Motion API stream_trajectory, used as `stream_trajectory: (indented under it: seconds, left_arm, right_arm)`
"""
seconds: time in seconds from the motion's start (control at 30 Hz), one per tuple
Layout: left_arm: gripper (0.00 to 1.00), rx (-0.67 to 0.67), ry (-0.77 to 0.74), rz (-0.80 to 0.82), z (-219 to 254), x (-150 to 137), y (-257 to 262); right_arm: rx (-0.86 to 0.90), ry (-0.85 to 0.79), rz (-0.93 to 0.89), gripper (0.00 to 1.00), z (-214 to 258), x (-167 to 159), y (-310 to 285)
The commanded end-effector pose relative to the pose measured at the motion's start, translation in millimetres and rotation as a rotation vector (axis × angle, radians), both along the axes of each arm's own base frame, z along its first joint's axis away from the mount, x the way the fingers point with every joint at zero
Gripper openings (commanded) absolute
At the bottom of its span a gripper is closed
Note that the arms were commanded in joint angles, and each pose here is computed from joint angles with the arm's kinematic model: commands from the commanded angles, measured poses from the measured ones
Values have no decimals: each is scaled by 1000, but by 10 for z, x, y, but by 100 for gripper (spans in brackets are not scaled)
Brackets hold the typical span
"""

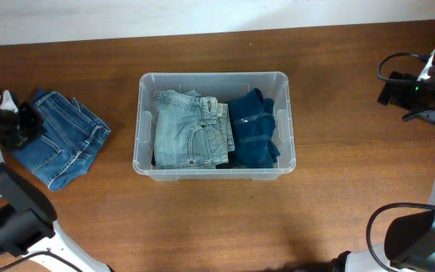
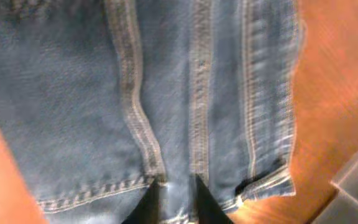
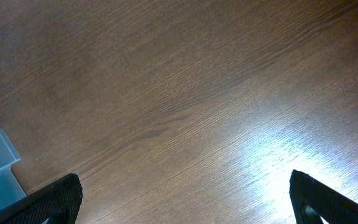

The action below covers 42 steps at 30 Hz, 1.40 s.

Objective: Pack container
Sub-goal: 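Lower the left gripper onto the dark-blue jeans and grasp them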

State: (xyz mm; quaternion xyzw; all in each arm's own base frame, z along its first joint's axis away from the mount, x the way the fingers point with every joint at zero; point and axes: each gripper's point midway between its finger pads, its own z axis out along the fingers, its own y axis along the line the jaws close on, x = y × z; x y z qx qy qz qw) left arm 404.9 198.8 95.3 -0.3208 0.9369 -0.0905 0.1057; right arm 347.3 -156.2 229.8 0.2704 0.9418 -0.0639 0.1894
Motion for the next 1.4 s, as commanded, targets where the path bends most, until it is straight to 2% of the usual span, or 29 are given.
stream_trajectory:
  seconds: [0.0,0.1,0.13,0.17,0.4,0.63,0.8,0.93,1.23,1.37]
  left_arm:
    - [43,40,59,67,-12,-159,135]
    - [87,31,72,86,-33,-232,190]
    - [96,28,76,93,-34,-257,210]
    - [99,27,78,98,-35,-273,228]
    - [99,35,131,182,-115,-564,530]
    - [99,20,136,203,-622,-690,531]
    - [99,-61,16,167,-871,-531,362]
    - [99,-59,8,166,-944,-540,348]
    - [99,-73,-4,161,-938,-519,330]
    - [99,-154,-101,146,-765,-359,245]
  right_arm:
    - [-6,-9,-11,99,35,6,-23]
    - [-5,-10,-11,99,35,6,-22]
    - [-5,-9,-11,98,35,6,-22]
    - [-5,-10,-11,99,35,6,-22]
    - [-5,-10,-11,98,35,6,-22]
    - [-5,-10,-11,99,35,6,-22]
    - [-5,-9,-11,99,35,6,-22]
    - [-6,-9,-11,99,35,6,-23]
    - [-6,-9,-11,99,35,6,-23]
    - [-6,-9,-11,99,35,6,-23]
